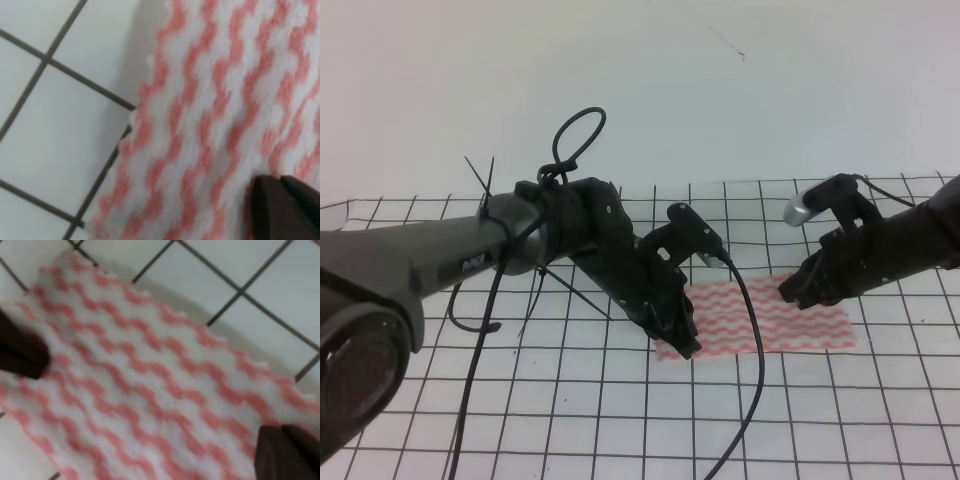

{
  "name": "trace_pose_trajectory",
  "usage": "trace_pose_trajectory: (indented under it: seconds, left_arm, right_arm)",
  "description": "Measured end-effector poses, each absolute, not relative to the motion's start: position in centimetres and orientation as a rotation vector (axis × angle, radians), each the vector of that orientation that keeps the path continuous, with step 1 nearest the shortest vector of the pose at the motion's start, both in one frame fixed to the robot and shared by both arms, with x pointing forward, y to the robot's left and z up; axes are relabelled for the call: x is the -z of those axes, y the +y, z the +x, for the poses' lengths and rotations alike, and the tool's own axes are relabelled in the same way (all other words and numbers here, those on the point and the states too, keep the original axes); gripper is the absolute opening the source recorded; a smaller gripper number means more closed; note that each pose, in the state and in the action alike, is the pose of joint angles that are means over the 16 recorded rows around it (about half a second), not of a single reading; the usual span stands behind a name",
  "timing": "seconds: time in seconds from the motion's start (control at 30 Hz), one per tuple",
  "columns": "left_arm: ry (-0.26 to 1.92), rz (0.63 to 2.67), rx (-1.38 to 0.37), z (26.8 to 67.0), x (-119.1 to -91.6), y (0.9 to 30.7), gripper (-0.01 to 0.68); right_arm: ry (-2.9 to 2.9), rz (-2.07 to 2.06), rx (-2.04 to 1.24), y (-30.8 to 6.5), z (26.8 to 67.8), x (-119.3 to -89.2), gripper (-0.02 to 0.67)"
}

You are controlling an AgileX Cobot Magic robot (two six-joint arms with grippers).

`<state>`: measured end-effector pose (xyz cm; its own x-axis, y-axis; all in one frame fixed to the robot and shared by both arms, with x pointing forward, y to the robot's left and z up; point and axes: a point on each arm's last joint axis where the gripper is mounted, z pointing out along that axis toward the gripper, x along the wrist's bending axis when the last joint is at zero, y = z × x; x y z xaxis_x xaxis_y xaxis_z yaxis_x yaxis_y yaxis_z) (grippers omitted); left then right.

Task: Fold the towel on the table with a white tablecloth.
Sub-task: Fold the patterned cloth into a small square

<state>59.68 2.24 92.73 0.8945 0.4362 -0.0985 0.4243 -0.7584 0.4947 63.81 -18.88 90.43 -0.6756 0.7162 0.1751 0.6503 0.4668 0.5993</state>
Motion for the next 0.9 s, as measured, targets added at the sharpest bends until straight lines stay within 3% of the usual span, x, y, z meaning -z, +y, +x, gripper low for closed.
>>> trace_pose_trajectory:
  seconds: [0.6,0.9]
  left_arm:
    - [0.607,2.553,0.007,59.3,-92.9,2.3,-0.001]
    - [0.555,2.525,-0.057,58.9,-96.2,2.7,-0.001]
  right_arm:
    - [2.504,1.248,-0.911,-19.6,64.9,-90.1,-0.001]
    - [2.520,1.156,-0.988,-19.2,64.7,-94.0,-0.001]
